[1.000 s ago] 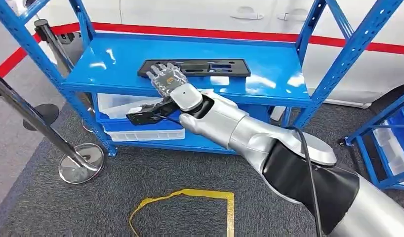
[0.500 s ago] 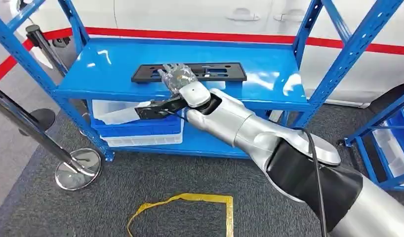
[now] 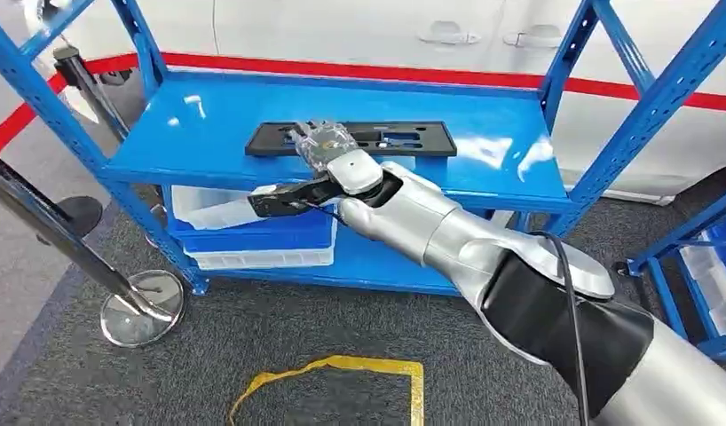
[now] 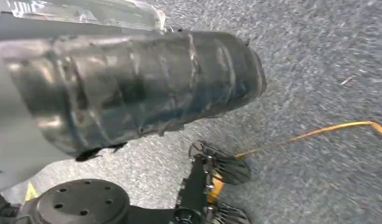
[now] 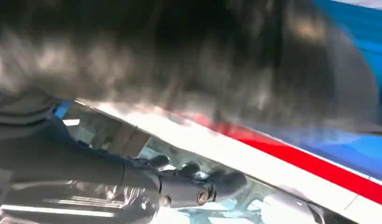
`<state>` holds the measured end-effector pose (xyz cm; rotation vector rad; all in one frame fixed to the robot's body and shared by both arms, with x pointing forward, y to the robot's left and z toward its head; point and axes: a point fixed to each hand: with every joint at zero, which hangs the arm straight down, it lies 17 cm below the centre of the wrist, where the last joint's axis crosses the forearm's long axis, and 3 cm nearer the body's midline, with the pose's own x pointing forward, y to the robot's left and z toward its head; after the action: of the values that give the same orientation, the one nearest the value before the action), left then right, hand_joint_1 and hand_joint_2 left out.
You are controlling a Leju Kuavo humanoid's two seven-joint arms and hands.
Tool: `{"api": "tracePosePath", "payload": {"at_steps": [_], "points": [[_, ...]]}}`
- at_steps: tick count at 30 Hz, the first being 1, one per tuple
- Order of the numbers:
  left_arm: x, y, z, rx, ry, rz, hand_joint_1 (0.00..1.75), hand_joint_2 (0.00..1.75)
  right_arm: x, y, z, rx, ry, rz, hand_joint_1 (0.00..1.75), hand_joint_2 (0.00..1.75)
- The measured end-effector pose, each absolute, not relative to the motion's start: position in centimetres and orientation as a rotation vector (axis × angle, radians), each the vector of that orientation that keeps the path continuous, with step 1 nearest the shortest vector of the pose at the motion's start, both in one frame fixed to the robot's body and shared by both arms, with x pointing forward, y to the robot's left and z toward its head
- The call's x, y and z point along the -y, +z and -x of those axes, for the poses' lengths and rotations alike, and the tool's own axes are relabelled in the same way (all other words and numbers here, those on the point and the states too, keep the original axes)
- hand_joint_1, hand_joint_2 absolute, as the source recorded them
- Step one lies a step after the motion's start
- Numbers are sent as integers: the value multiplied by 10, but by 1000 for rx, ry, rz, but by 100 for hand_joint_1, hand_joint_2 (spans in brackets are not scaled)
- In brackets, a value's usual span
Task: Take the parts from the cabinet and place them on the table.
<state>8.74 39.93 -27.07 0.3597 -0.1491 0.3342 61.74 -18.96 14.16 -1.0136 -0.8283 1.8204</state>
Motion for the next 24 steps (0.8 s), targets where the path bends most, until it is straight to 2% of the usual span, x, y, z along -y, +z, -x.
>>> {"api": "tracePosePath", "payload": {"at_steps": [24], "points": [[-404, -270, -85, 143, 341, -367, 0, 0, 213, 113, -608, 778, 1807, 1002, 0, 175]]}}
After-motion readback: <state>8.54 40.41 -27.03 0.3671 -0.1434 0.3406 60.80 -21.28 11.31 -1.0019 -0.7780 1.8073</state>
